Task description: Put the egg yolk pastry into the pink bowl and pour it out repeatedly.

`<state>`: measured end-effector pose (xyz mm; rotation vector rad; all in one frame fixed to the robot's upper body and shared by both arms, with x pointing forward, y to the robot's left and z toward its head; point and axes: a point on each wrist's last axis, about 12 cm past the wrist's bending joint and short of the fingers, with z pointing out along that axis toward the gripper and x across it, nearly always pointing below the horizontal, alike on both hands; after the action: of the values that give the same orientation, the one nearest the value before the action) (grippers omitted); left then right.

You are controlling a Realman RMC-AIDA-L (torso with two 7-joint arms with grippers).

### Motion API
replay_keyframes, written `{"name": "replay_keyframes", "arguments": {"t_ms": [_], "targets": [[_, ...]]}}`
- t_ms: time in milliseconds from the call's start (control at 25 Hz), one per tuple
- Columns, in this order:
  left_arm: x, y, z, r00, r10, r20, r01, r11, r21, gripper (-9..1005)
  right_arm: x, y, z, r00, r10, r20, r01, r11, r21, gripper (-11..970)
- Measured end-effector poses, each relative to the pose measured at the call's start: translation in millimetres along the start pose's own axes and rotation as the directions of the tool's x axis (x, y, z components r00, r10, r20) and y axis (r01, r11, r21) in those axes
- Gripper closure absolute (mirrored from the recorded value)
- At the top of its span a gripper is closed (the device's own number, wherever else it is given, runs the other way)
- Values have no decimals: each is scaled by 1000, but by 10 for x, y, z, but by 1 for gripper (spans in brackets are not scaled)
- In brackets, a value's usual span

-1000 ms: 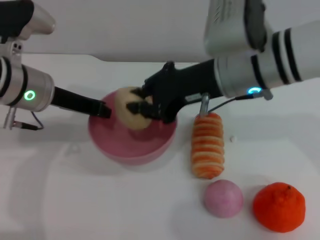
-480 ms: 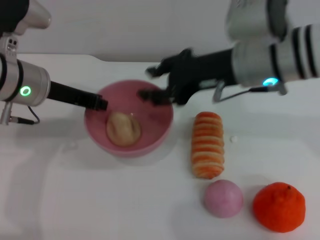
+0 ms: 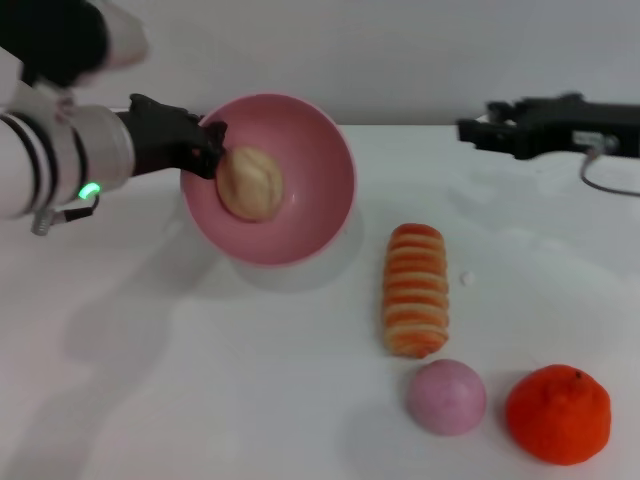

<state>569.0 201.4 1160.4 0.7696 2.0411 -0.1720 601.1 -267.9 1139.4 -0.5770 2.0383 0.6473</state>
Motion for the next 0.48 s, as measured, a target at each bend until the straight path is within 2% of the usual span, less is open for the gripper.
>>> {"name": "replay_keyframes", "arguments": {"t_ms": [40, 80, 120, 320, 480], "targets": [[16, -42, 30, 999, 50, 14, -50, 998, -31, 997, 0, 0, 0, 1000, 0, 0, 0, 1000, 0, 413], [39, -86, 56, 996, 82, 20, -81, 996, -46, 997, 62, -53, -31, 1000, 27, 1, -27, 1000, 14, 413], [89, -163, 121, 986, 160, 47, -156, 983, -93, 998, 161, -127, -75, 998, 64, 4, -65, 997, 33, 413], [202, -251, 234, 958, 257, 125, -234, 957, -171, 997, 296, -201, -100, 992, 122, 6, -122, 991, 52, 413], [281, -296, 310, 908, 364, 207, -308, 916, -256, 996, 318, -223, -95, 991, 134, 9, -135, 989, 64, 414]]}}
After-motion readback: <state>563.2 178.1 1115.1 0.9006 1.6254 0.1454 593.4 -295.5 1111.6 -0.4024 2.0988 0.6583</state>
